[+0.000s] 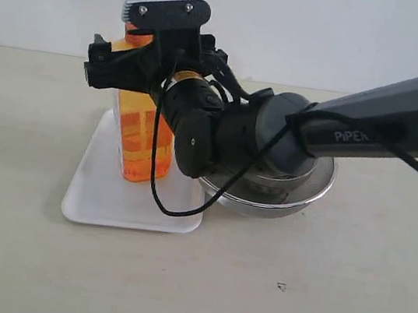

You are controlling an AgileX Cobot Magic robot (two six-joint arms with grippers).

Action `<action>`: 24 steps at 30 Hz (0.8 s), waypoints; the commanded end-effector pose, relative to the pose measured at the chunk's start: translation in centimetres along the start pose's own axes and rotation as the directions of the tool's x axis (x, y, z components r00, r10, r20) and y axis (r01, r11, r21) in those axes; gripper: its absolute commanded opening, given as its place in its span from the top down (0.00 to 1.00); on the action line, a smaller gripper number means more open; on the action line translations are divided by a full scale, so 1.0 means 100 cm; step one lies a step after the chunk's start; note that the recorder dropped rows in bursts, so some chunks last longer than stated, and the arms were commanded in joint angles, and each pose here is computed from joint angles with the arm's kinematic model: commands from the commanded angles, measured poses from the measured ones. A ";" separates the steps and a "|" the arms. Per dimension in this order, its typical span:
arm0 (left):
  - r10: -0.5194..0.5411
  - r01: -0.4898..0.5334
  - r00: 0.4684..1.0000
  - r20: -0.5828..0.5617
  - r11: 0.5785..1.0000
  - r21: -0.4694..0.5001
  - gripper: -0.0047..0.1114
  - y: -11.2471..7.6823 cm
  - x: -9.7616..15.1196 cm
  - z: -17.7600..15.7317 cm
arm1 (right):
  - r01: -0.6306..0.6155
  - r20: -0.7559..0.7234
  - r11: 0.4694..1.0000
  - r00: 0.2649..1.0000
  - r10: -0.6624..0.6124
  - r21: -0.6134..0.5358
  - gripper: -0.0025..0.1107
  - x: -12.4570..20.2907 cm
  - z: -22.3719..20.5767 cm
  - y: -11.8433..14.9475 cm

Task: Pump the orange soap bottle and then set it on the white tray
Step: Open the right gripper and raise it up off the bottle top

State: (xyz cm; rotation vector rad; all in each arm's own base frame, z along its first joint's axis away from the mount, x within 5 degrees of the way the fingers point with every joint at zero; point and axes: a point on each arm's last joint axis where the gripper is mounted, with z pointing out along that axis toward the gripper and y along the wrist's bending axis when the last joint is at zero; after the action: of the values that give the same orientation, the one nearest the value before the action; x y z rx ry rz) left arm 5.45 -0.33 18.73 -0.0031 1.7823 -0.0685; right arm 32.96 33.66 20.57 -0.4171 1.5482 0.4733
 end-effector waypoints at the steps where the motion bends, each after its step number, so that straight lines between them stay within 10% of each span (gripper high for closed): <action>1: -0.003 0.003 1.000 0.006 1.000 0.000 0.92 0.000 0.001 0.000 | -0.008 0.045 1.000 0.999 0.008 -0.006 0.05 -0.023 -0.004 -0.001; 24: -0.003 0.003 1.000 0.006 1.000 0.000 0.92 0.000 0.001 0.000 | 0.150 -0.164 0.973 0.970 -0.180 -0.177 0.05 -0.059 -0.027 0.009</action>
State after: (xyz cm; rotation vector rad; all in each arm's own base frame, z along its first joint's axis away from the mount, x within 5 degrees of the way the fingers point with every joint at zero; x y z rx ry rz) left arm 5.45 -0.33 18.73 -0.0031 1.7823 -0.0685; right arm 30.64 33.04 25.61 -0.6976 1.6444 0.4530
